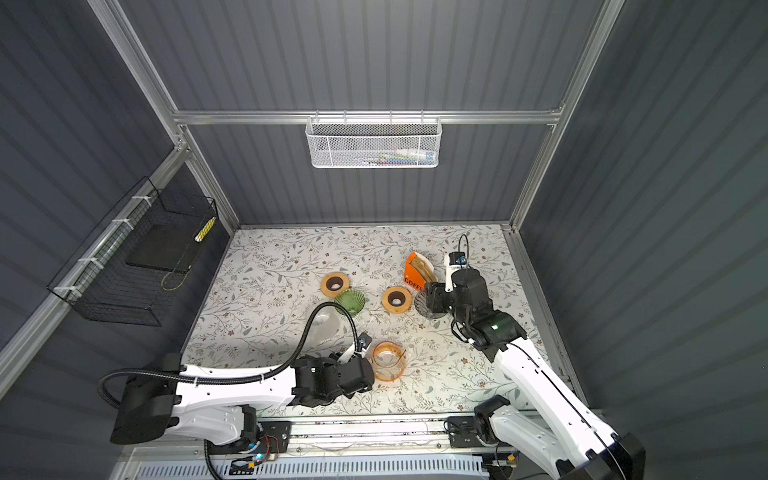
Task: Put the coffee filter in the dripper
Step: 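Raise the left arm away while the right gripper reaches to the wooden ring, then insert the right gripper into the wooden ring's hole and grip it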
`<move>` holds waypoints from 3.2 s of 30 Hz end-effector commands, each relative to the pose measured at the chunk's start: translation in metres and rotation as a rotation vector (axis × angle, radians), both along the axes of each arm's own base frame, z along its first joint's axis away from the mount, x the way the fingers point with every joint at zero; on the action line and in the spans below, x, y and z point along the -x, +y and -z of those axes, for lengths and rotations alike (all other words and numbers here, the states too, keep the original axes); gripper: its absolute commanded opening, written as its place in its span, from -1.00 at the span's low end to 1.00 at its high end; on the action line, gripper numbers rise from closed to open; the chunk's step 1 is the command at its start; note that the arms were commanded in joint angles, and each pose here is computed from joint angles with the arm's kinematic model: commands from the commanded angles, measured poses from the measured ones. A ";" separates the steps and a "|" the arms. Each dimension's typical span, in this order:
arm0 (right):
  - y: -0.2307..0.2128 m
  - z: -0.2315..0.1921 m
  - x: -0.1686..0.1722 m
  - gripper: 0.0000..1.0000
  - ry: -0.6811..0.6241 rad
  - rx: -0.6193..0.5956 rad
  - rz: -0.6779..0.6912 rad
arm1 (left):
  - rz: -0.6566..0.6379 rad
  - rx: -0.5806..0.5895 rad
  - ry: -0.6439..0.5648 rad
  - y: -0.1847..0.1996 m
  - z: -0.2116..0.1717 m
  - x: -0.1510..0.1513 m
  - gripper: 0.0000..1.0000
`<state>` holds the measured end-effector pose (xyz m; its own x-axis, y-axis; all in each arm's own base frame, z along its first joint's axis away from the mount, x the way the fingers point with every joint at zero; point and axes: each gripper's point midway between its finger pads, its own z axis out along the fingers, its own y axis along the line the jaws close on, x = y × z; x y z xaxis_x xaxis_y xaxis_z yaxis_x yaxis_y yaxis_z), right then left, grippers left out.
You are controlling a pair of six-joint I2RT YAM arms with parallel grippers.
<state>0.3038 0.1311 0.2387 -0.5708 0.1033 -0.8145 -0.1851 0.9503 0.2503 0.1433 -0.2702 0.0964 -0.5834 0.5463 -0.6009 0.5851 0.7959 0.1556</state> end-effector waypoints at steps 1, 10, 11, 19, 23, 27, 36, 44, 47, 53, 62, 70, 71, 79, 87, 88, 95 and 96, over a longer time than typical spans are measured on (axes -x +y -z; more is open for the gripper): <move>0.007 -0.007 -0.003 0.19 0.016 0.068 -0.032 | -0.023 0.173 -0.090 -0.003 -0.072 -0.010 -0.05; 0.066 0.014 -0.025 0.20 0.163 0.121 -0.194 | -0.249 0.409 -0.081 0.027 -0.159 -0.089 -0.10; 0.073 0.020 -0.028 0.20 0.184 0.130 -0.206 | -0.262 0.429 -0.094 0.028 -0.165 -0.097 -0.08; 0.106 0.072 -0.045 0.13 0.352 0.225 -0.243 | -0.373 0.663 0.001 0.037 -0.160 -0.164 -0.09; 0.117 0.093 -0.049 0.11 0.397 0.250 -0.252 | -0.408 0.788 0.035 0.049 -0.156 -0.187 -0.08; 0.123 0.116 -0.054 0.11 0.445 0.271 -0.256 | -0.418 0.816 0.065 0.056 -0.149 -0.198 -0.08; 0.131 0.154 -0.066 0.16 0.507 0.314 -0.257 | -0.423 0.824 0.058 0.065 -0.141 -0.201 -0.06; 0.133 0.176 -0.073 0.14 0.549 0.306 -0.251 | -0.429 0.817 0.087 0.064 -0.129 -0.200 -0.06; 0.135 0.180 -0.074 0.13 0.556 0.302 -0.253 | -0.431 0.816 0.087 0.064 -0.128 -0.200 -0.06; 0.132 0.189 -0.078 0.10 0.564 0.320 -0.238 | -0.427 0.817 0.092 0.064 -0.127 -0.199 -0.06; 0.133 0.200 -0.080 0.05 0.576 0.328 -0.236 | -0.429 0.814 0.097 0.063 -0.125 -0.200 -0.06; 0.129 0.205 -0.083 -0.03 0.571 0.353 -0.218 | -0.432 0.814 0.100 0.063 -0.123 -0.200 -0.06; 0.128 0.205 -0.083 -0.03 0.570 0.356 -0.217 | -0.432 0.814 0.100 0.063 -0.123 -0.200 -0.06; 0.129 0.208 -0.085 -0.04 0.573 0.362 -0.215 | -0.436 0.818 0.103 0.064 -0.122 -0.199 -0.06; 0.130 0.212 -0.085 -0.01 0.584 0.365 -0.218 | -0.436 0.819 0.101 0.065 -0.122 -0.197 -0.06; 0.130 0.212 -0.085 -0.01 0.584 0.367 -0.217 | -0.436 0.820 0.103 0.065 -0.122 -0.197 -0.06; 0.131 0.216 -0.084 0.00 0.595 0.374 -0.218 | -0.437 0.824 0.101 0.066 -0.123 -0.196 -0.06; 0.132 0.217 -0.084 0.00 0.596 0.377 -0.219 | -0.438 0.824 0.101 0.066 -0.122 -0.195 -0.06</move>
